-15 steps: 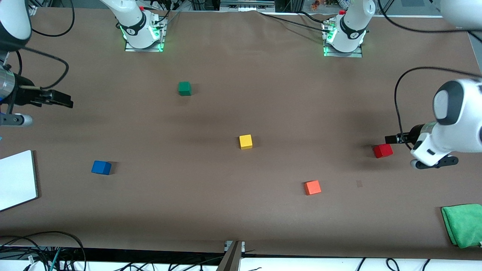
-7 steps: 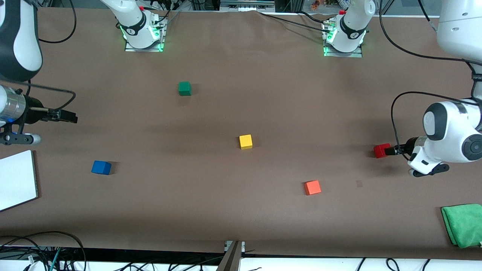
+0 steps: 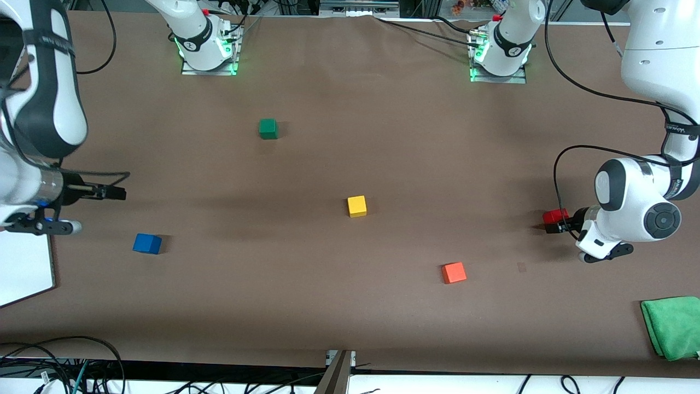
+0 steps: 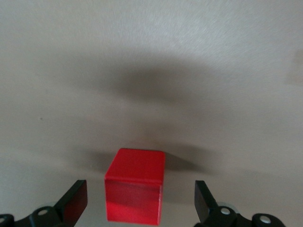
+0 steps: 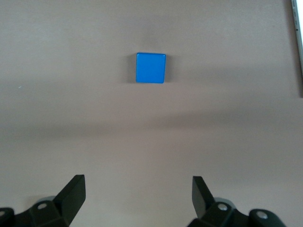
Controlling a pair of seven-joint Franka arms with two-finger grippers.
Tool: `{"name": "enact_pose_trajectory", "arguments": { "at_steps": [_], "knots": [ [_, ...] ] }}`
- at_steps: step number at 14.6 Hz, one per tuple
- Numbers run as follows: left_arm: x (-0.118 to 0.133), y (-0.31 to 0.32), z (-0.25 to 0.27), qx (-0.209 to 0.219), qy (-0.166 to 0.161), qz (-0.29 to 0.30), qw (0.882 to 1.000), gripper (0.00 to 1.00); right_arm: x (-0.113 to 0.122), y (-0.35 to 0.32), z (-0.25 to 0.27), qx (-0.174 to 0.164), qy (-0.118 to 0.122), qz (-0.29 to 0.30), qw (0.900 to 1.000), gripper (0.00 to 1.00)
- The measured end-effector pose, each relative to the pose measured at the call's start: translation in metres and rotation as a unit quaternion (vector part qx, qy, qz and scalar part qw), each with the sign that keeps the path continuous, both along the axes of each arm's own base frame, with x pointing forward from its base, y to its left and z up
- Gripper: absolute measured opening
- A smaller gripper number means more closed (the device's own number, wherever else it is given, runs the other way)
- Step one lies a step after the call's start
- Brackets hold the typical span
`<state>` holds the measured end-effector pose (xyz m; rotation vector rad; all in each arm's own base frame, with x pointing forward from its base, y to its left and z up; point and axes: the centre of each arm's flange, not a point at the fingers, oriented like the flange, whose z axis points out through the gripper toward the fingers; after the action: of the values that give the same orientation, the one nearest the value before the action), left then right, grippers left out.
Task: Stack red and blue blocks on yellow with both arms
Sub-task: 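Lower the left gripper to the red cube while the right gripper descends, then grasp the red with the left gripper while the right gripper grasps the blue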
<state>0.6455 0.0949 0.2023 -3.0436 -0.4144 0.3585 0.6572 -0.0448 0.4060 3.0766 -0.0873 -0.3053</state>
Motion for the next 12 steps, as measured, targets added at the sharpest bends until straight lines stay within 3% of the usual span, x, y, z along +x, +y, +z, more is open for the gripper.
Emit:
{"name": "enact_pose_trajectory", "arguments": {
  "at_steps": [6,10,12],
  "knots": [
    [-0.018,0.004,-0.026,-0.001,-0.007,0.004,1.0,0.96,0.03,-0.003,-0.082,-0.005,-0.035,0.004,0.999,1.0],
    [-0.017,-0.002,-0.012,-0.003,-0.004,-0.001,1.0,0.56,0.038,-0.016,-0.124,-0.008,-0.045,-0.003,0.999,1.0],
    [-0.015,-0.013,0.005,-0.007,0.003,-0.008,1.0,0.56,0.041,-0.024,-0.145,-0.009,-0.054,-0.007,0.998,1.0]
  ]
}}
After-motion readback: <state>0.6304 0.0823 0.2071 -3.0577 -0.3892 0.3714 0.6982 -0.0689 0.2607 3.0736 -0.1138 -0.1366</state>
